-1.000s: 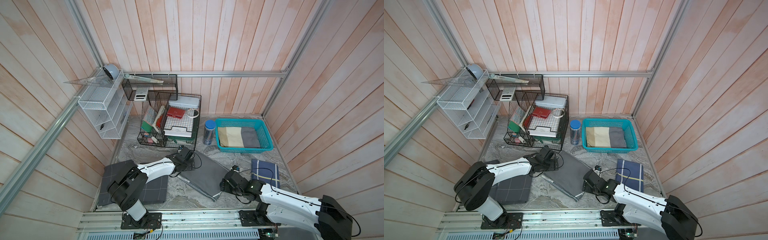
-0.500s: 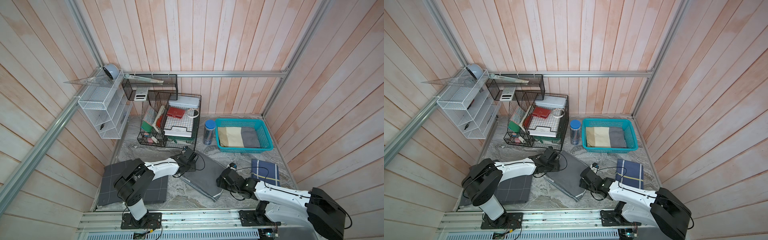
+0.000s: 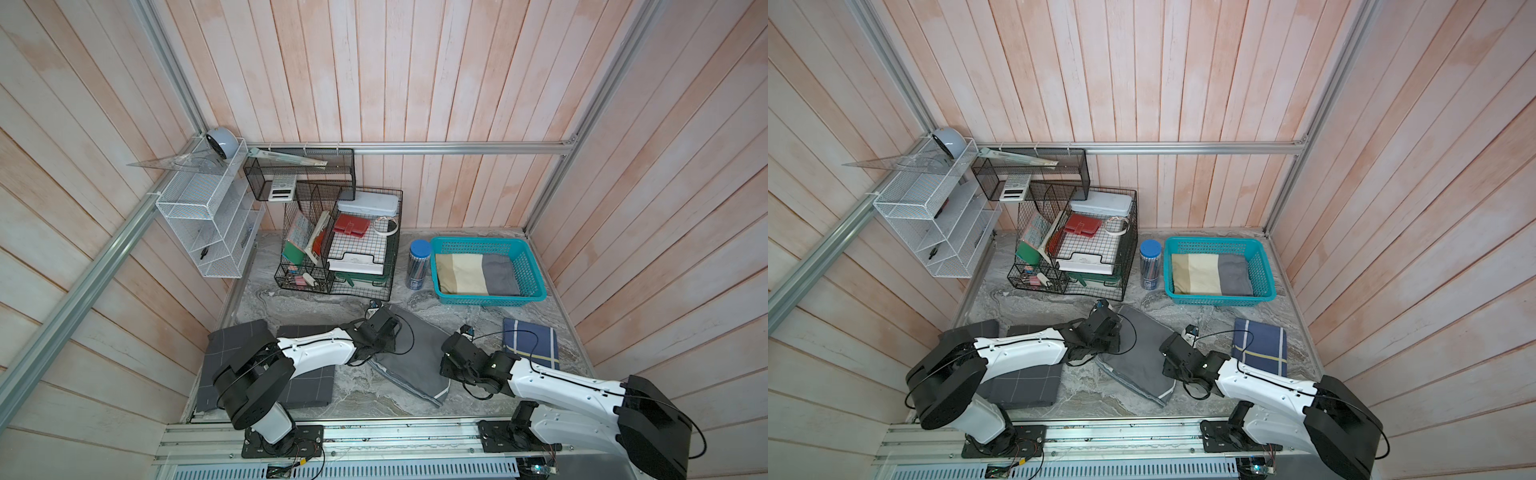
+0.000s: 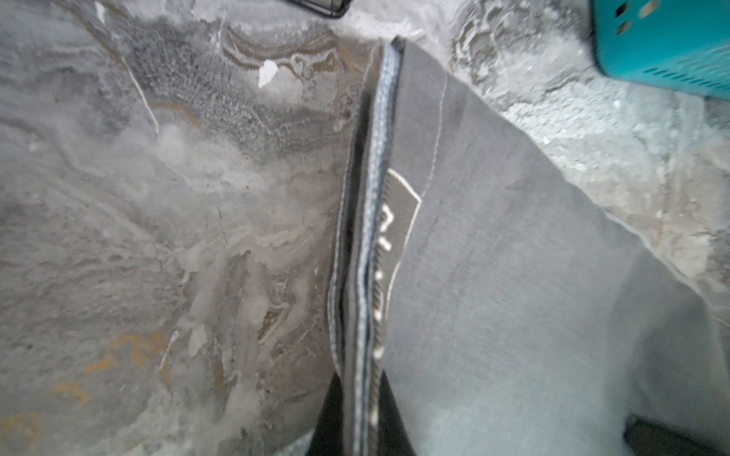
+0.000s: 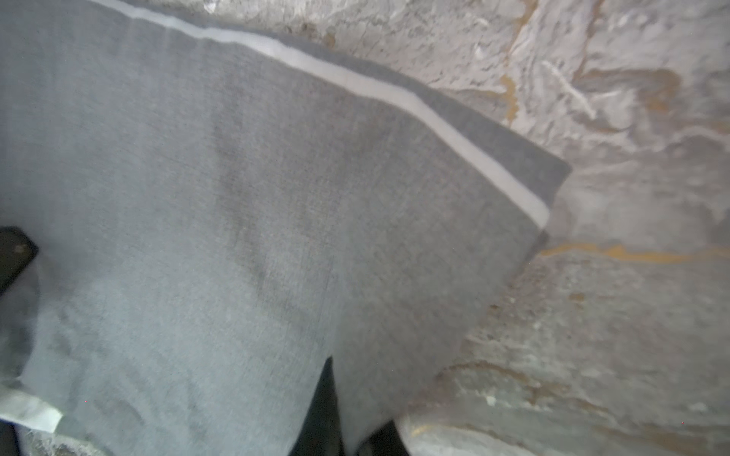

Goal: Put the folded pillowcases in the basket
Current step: Pick up the pillowcase at the center of the board, then place the pillowcase in the basket.

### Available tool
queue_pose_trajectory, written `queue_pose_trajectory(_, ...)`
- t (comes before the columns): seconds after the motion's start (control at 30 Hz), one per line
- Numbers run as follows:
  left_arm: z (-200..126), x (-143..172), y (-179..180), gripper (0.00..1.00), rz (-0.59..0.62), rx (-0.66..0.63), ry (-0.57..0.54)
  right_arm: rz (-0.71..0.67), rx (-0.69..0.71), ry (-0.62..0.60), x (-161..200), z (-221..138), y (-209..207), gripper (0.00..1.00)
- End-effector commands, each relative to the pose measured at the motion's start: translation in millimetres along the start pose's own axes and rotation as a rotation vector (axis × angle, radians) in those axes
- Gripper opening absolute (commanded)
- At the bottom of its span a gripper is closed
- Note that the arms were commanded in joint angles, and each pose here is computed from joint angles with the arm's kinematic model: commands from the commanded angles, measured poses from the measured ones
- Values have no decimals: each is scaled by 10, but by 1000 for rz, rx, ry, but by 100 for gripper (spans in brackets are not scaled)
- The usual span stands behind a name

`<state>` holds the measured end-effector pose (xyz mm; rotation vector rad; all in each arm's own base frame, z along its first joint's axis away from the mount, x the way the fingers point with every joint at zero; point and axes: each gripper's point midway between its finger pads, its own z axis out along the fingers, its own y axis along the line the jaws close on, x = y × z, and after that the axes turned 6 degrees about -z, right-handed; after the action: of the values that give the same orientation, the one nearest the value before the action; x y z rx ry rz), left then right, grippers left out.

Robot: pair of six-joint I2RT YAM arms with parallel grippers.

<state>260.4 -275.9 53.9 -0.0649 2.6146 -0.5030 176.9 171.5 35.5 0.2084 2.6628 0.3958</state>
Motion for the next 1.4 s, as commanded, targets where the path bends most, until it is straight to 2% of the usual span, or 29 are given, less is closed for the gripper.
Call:
queue_pose_trajectory(0.0, -179, -156, -136, 4, 3, 35, -96, -30, 51, -88, -187, -175, -99, 0)
queue_pose_trajectory(0.23, -602, -384, -507, 0, 65, 85, -219, -129, 77, -313, -614, -630, -185, 0)
queue_pose_trajectory(0.33, -823, -383, -885, 0, 135, 172, -241, -180, 113, -379, -792, -834, -190, 0)
queue_pose_trajectory(0.47, -1083, -548, -1249, 0, 183, 234, -303, -231, 159, -408, -979, -929, -198, 0)
queue_pose_trajectory(0.63, -1228, -773, -1637, 0, 219, 283, -341, -217, 160, -431, -1272, -938, -240, 0)
queue_pose_trajectory(0.8, -1218, -1009, -2010, 0, 259, 282, -371, -136, 137, -469, -1678, -989, -357, 0)
queue_pose_trajectory(0.97, -1053, -1222, -2340, 0, 294, 225, -366, -17, 151, -520, -2141, -1135, -585, 0)
queue_pose_trajectory(1.07, -920, -1392, -2446, 0, 265, 199, -364, 33, 199, -555, -2391, -1218, -766, 0)
queue_pose_trajectory(1.2, -763, -1591, -2611, 0, 226, 224, -371, 67, 251, -580, -2658, -1230, -962, 0)
queue_pose_trajectory(1.37, -581, -1718, -2846, 0, 198, 271, -349, 68, 239, -615, -2933, -1203, -1035, 0)
